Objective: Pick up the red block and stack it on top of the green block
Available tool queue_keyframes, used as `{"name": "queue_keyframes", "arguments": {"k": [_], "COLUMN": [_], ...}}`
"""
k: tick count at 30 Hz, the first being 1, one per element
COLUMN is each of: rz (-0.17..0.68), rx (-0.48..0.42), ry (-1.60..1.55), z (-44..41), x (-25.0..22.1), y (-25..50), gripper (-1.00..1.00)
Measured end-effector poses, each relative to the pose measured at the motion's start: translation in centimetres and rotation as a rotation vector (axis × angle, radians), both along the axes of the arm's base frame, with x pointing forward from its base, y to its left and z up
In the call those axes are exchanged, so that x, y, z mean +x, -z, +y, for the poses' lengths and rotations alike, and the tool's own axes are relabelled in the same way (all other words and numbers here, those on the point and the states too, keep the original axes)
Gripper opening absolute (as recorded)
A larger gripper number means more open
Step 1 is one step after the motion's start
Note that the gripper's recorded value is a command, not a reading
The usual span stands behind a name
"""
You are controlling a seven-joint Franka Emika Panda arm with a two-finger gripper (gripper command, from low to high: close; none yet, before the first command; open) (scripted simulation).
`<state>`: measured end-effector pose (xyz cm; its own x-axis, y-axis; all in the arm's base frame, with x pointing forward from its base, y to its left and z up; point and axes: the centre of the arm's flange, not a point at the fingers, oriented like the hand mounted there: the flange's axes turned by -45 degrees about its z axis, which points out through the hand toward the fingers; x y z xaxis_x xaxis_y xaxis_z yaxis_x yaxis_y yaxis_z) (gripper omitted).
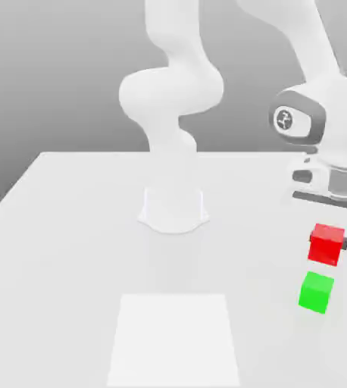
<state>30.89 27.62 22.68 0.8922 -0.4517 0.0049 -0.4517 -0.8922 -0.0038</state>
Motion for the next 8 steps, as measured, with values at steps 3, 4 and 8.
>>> {"name": "queue_keyframes", "arguments": {"k": [3,4,8], "rz": [0.0,0.001,0.004], "rx": [0.0,0.0,0.0], "ry": [0.004,0.004,0.001], "z": [0.0,0.0,-0.1], "x": [0.1,0.0,-0.2], "y": [2.3,3.1,4.5], "gripper": [-1.0,-1.0,1.0]}}
